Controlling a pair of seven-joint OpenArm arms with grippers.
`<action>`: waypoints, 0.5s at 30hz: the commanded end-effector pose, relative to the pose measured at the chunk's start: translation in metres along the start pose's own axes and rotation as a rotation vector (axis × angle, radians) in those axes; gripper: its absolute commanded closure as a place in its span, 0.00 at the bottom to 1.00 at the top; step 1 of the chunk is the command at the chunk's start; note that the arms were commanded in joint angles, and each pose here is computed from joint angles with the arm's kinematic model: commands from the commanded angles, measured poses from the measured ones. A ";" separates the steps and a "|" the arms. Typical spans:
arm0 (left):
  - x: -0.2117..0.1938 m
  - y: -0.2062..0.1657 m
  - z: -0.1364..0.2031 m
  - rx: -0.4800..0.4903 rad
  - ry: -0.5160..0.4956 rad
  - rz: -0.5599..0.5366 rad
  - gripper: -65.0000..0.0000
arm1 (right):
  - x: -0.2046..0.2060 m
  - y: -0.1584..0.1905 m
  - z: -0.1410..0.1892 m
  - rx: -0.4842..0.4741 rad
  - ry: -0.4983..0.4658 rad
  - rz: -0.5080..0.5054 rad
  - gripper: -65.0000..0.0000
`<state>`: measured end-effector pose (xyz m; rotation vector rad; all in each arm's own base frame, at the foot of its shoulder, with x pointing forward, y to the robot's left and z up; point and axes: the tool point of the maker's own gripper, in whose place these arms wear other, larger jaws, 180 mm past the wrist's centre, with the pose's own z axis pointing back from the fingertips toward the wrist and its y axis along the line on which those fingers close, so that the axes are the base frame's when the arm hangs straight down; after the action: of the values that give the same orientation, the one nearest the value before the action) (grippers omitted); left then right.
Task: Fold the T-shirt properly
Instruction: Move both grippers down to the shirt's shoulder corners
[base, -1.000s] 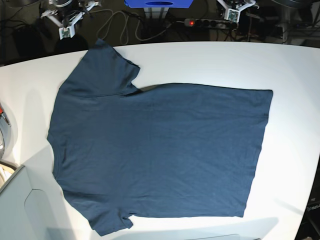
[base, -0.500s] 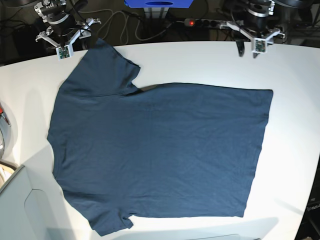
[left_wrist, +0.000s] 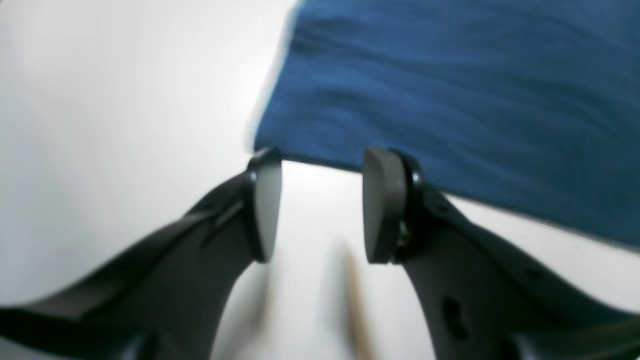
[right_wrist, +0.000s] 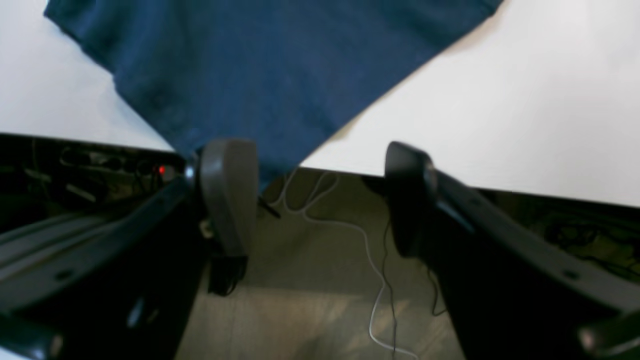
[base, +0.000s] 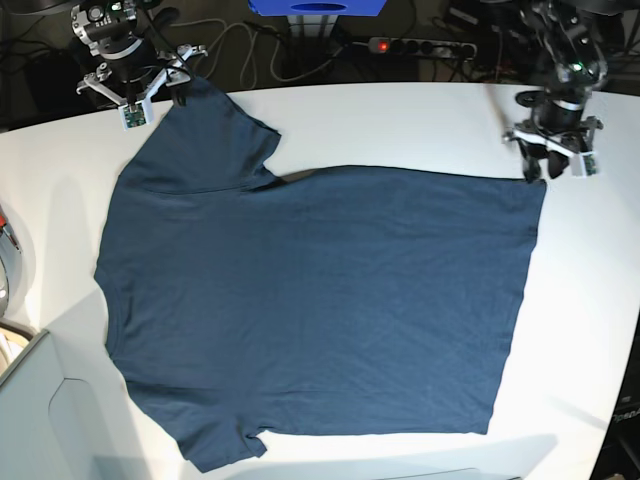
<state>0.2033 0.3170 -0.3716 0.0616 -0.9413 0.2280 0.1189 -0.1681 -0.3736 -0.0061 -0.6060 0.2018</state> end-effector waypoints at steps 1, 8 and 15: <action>0.009 0.006 -0.001 0.004 -0.031 -0.003 0.61 | 0.004 0.000 0.003 0.005 -0.017 0.015 0.41; 0.004 0.017 -0.024 0.006 -0.013 0.050 0.59 | 0.004 0.000 0.003 0.005 -0.015 0.014 0.41; -0.001 0.023 -0.043 0.008 0.005 0.099 0.58 | 0.003 0.000 0.003 0.005 -0.012 0.014 0.41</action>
<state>0.2227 0.3407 -0.4115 0.0142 -0.8974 0.3376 0.1169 -0.1690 -0.3749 -0.0084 -0.5939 0.2011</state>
